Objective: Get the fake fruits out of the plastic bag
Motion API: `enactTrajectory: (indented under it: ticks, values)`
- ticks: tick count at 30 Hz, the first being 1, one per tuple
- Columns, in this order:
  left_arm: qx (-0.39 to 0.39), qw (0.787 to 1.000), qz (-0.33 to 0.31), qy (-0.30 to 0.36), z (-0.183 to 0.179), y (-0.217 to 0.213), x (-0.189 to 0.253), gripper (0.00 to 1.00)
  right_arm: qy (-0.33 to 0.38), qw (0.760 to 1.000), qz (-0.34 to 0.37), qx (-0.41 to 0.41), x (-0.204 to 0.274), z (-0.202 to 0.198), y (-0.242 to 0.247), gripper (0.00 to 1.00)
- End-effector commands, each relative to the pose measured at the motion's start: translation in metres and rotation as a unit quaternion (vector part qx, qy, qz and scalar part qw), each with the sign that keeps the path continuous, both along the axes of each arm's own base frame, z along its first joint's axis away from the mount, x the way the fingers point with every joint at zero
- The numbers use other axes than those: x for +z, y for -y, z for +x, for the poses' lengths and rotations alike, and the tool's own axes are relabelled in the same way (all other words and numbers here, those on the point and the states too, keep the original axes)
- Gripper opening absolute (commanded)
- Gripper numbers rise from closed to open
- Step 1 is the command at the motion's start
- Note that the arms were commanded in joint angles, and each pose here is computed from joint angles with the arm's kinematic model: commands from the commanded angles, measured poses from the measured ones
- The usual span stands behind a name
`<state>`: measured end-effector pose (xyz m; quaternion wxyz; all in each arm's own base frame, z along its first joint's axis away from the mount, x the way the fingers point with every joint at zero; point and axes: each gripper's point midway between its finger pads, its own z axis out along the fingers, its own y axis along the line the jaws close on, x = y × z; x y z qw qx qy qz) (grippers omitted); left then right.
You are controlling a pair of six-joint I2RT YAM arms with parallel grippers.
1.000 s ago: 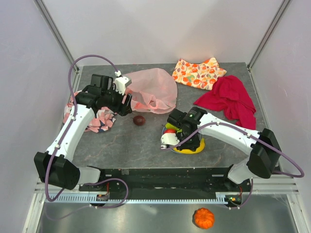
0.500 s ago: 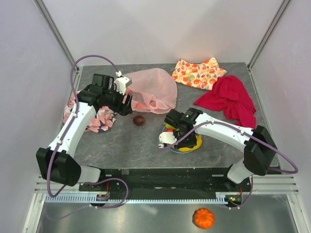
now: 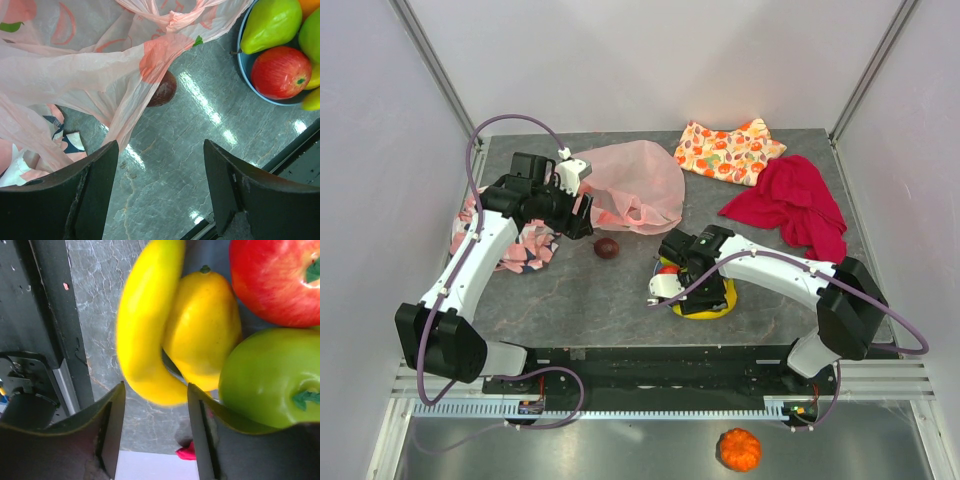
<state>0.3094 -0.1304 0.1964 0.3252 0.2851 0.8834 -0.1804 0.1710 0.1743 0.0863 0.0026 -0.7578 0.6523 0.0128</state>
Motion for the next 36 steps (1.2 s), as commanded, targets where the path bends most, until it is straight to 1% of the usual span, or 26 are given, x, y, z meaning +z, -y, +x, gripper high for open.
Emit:
enactTrajectory:
  ticks: [1,9,13,17,19,20,22,25,27,30,33,34,36]
  values:
    - [0.003,1.0,-0.017,0.001,0.004,0.004,0.003,0.76,0.013,1.0,0.003,-0.006,0.003,0.003,-0.002,0.62]
    - [0.002,1.0,-0.017,-0.002,0.002,0.004,0.001,0.76,0.012,1.0,0.001,-0.016,0.003,0.002,0.0,0.64]
    - [0.002,1.0,-0.016,-0.002,0.001,0.004,0.002,0.76,-0.006,1.0,-0.024,-0.014,0.008,-0.015,0.022,0.63]
    - [0.002,1.0,-0.016,-0.004,-0.002,0.003,0.001,0.76,-0.019,1.0,0.006,0.011,0.007,-0.043,0.044,0.63]
    - [0.001,1.0,-0.017,-0.004,-0.002,0.004,0.0,0.76,-0.004,0.999,0.031,0.03,0.001,-0.043,0.043,0.64]
    - [0.002,1.0,-0.016,-0.004,-0.002,0.003,0.0,0.76,0.003,0.999,0.035,0.033,-0.006,-0.047,0.049,0.64]
    - [0.002,1.0,-0.016,-0.002,-0.002,0.003,0.002,0.76,0.021,0.998,0.047,0.038,-0.012,-0.042,0.046,0.64]
    - [0.003,1.0,-0.015,-0.003,-0.002,0.003,0.004,0.76,0.012,0.998,0.046,0.039,-0.026,-0.045,0.047,0.64]
    - [0.003,1.0,-0.016,-0.002,-0.003,0.003,0.004,0.76,0.008,0.998,0.054,0.038,-0.033,-0.047,0.044,0.62]
    - [0.003,1.0,-0.015,-0.002,-0.005,0.002,0.003,0.76,0.024,0.997,0.068,0.034,-0.04,-0.041,0.038,0.58]
    - [0.004,1.0,-0.014,-0.002,-0.006,0.001,0.003,0.76,0.037,0.996,0.072,0.035,-0.044,-0.035,0.035,0.43]
    - [0.004,1.0,-0.015,0.0,-0.006,0.001,0.004,0.76,0.039,0.996,0.072,0.036,-0.045,-0.034,0.035,0.35]
    - [0.005,1.0,-0.014,-0.001,-0.006,0.001,0.003,0.76,0.046,0.995,0.079,0.038,-0.044,-0.033,0.034,0.32]
